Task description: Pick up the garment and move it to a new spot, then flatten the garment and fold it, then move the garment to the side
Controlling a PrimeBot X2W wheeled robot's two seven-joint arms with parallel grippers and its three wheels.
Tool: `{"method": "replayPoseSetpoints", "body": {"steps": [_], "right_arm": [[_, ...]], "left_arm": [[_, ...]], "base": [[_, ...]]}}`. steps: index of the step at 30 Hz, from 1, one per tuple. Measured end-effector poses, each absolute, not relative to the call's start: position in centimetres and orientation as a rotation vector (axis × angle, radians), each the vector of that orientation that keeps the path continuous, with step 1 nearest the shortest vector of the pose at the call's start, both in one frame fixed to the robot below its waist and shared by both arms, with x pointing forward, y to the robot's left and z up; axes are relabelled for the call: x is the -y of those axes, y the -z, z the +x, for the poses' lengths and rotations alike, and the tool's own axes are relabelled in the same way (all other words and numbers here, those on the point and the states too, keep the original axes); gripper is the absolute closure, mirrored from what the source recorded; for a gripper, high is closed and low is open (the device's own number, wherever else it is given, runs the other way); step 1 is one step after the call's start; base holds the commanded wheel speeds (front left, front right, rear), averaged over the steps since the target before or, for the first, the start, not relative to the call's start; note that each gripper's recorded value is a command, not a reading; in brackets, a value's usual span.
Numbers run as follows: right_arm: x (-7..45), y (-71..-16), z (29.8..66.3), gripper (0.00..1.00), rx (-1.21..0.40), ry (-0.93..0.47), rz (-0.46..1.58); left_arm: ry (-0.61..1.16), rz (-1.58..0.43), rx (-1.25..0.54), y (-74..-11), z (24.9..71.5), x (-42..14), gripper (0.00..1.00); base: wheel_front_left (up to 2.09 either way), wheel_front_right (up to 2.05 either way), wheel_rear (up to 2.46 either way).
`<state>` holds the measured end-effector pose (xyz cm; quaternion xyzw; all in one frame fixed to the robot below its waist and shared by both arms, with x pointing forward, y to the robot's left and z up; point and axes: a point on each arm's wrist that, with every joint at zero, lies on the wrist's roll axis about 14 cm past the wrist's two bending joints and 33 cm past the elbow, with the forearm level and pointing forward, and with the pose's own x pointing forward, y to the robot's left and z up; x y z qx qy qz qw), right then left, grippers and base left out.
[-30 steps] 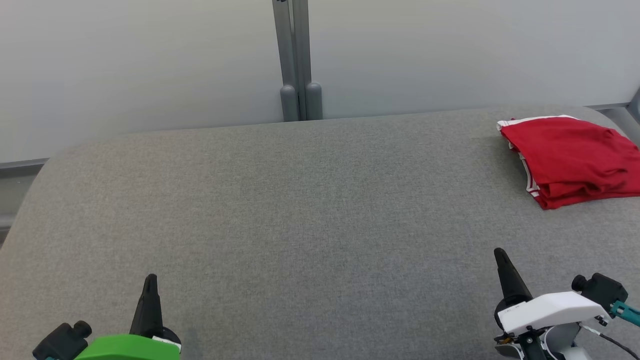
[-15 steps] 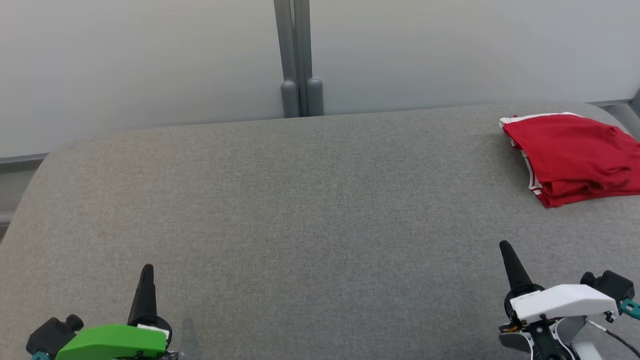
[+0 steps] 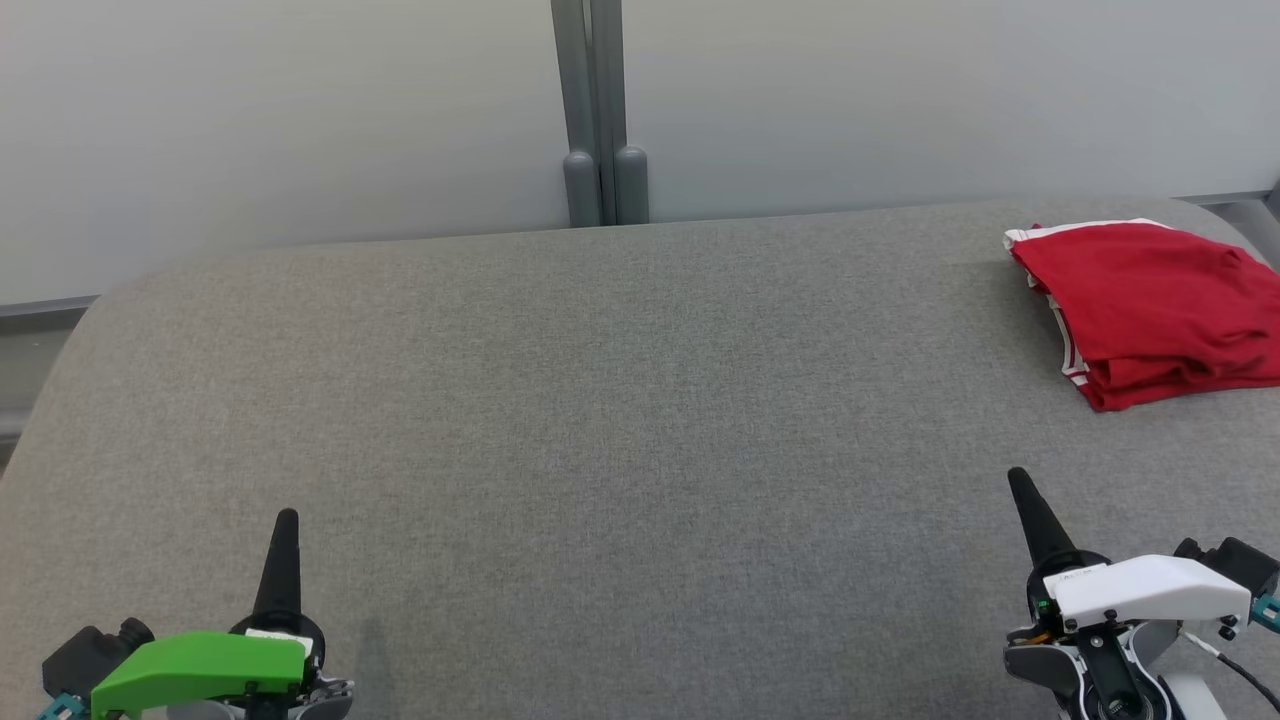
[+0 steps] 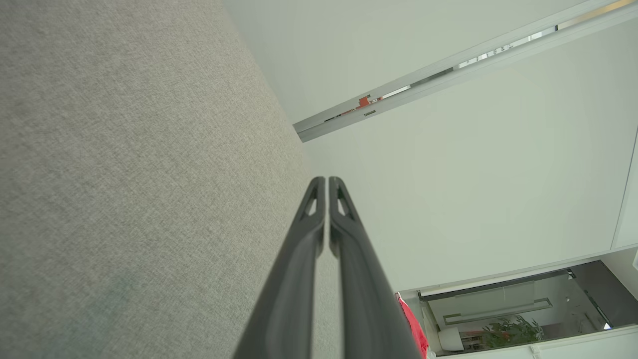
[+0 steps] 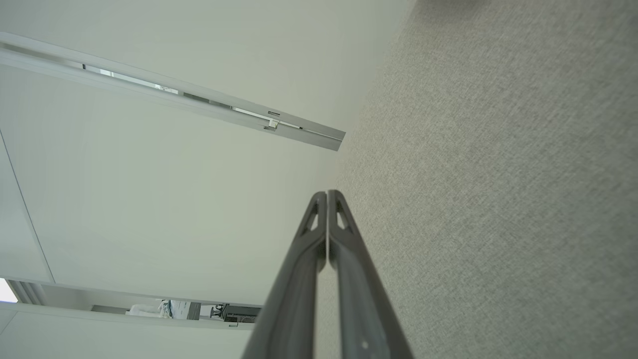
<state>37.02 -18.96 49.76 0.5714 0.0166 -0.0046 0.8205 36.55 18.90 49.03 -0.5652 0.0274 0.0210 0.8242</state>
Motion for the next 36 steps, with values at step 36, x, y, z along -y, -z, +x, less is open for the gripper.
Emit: {"method": "replayPoseSetpoints", "body": {"steps": [36], "right_arm": [[19.8, -50.3, 38.4, 1.0, -0.015, 0.011, 1.5]], "left_arm": [[-0.017, -1.498, -0.023, -50.1, 38.3, -19.7, 1.0]], "base": [[0.0, 0.0, 0.0]]}}
